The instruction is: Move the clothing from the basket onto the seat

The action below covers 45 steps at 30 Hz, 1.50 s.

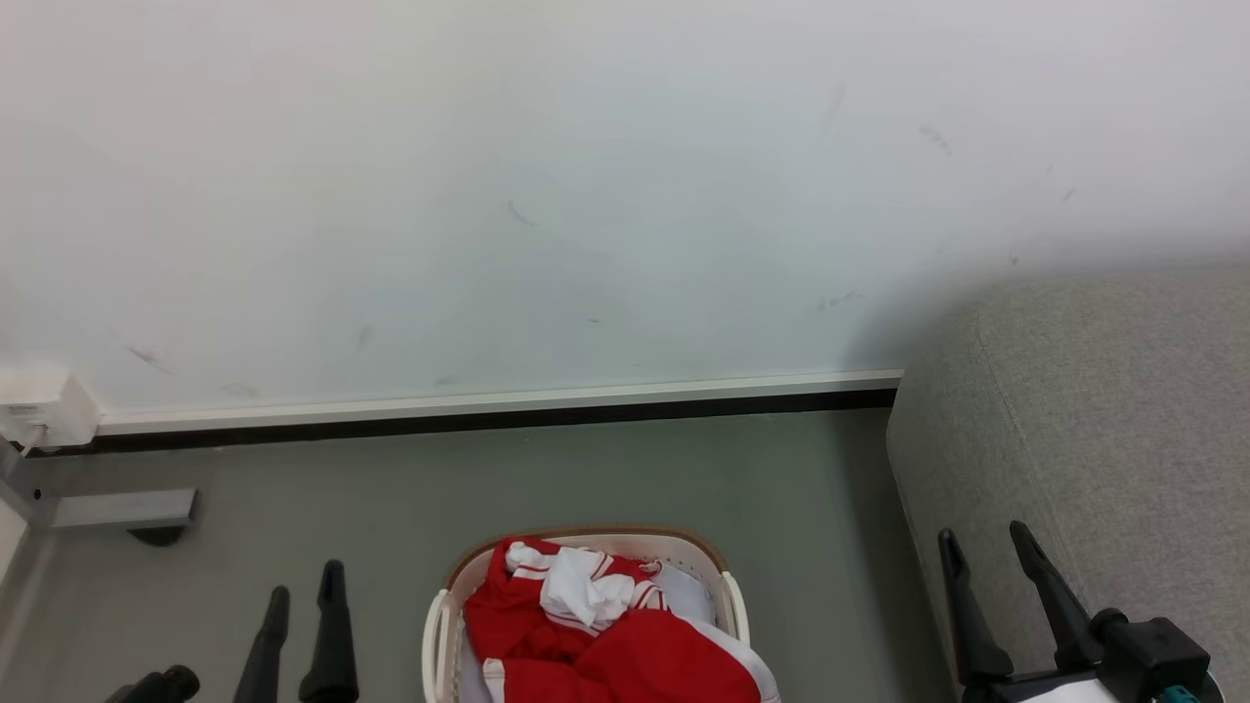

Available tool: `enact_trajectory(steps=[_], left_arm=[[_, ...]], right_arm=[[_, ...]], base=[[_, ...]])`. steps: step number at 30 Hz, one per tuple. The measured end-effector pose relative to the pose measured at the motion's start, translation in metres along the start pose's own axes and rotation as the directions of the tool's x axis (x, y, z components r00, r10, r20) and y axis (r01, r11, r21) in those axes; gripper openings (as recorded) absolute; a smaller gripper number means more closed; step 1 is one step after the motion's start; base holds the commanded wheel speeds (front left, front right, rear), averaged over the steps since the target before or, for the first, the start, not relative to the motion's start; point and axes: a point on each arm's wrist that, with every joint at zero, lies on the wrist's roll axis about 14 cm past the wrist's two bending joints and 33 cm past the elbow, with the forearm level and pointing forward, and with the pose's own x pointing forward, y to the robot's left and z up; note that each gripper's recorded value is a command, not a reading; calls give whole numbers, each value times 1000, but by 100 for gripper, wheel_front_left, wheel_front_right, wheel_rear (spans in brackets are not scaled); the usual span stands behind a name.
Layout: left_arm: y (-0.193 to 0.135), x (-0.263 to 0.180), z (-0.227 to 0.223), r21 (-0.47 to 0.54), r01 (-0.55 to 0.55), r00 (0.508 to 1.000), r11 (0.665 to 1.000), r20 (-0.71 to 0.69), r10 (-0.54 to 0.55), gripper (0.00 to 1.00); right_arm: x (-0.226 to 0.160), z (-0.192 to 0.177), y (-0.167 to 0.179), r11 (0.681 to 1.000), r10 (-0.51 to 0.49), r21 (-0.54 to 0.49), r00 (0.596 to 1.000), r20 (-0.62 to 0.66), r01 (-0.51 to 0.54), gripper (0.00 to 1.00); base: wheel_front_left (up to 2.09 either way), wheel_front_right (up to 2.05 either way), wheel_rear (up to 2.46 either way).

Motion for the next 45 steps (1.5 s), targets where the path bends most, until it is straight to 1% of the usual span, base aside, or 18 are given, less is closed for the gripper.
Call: enact_trajectory(steps=[7,28,39,45], left_arm=[[1,-2,1,55,5,1000,998,7,-5,100],[1,-11,3,190,16,999,982,27,-22,100],[-4,-7,-1,249,41,999,968,19,-47,100],[-10,-2,-22,244,78,997,967,-46,-69,100]], right_arm=[[0,2,3,998,15,-58,1000,12,-14,100],[-5,3,3,986,32,-167,999,26,-28,100],[-8,1,-5,982,11,-189,1000,29,-6,100],[-9,-2,-18,987,-30,-159,999,22,33,100]], base=[[0,0,0],[0,0,0],[0,0,0],[0,0,0]])
